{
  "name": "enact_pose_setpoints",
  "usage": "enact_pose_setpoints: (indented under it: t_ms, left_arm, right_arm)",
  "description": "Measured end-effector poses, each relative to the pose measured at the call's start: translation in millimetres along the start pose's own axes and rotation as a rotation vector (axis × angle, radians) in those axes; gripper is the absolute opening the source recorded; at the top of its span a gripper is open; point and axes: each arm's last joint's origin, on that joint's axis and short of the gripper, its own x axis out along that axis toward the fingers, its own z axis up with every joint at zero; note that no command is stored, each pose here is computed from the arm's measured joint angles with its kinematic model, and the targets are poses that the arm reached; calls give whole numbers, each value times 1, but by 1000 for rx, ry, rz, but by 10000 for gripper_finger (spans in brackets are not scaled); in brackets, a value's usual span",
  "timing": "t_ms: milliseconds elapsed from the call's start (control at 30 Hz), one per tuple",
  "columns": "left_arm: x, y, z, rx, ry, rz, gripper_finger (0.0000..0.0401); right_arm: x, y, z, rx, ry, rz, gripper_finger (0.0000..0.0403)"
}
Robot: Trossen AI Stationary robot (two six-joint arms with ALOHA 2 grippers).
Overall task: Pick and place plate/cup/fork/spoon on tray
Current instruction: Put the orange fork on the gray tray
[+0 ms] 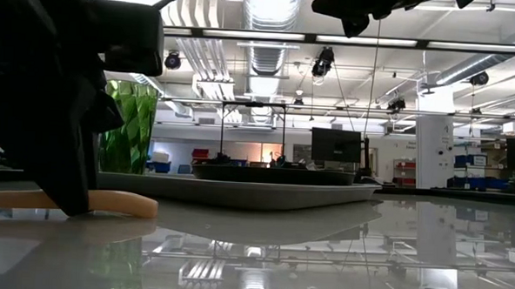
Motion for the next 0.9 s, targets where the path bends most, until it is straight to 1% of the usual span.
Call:
enact_pose_setpoints:
  t_ms: [133,200,300,367,500,567,733,833,900]
  left_arm:
    - [-1,-1,0,6,-10,5,50]
    - [-3,-2,1,28,-31,16,50]
    - [-13,-3,5,55,-105,38,50]
    - [-25,-4,8,70,-172,53,50]
    - [-58,-6,16,108,-346,79,50]
    - [-78,-9,22,150,-478,79,50]
    - [-128,-19,31,320,-795,150,50]
    - [-149,-25,36,431,-930,182,50]
    - [-158,-27,40,499,-1005,206,50]
  right_arm:
    - [0,0,0,0,0,0,9]
    - [0,0,0,0,2,0,9]
    - [0,0,0,0,2,0,9]
    - [0,0,0,0,2,0,9]
    - [0,0,0,0,3,1,9]
    - [0,0,0,0,3,1,9]
    - [0,2,-2,-5,-4,38,9]
    - [1,8,-4,-21,-33,73,9]
    - [2,13,-8,-28,-72,90,9]
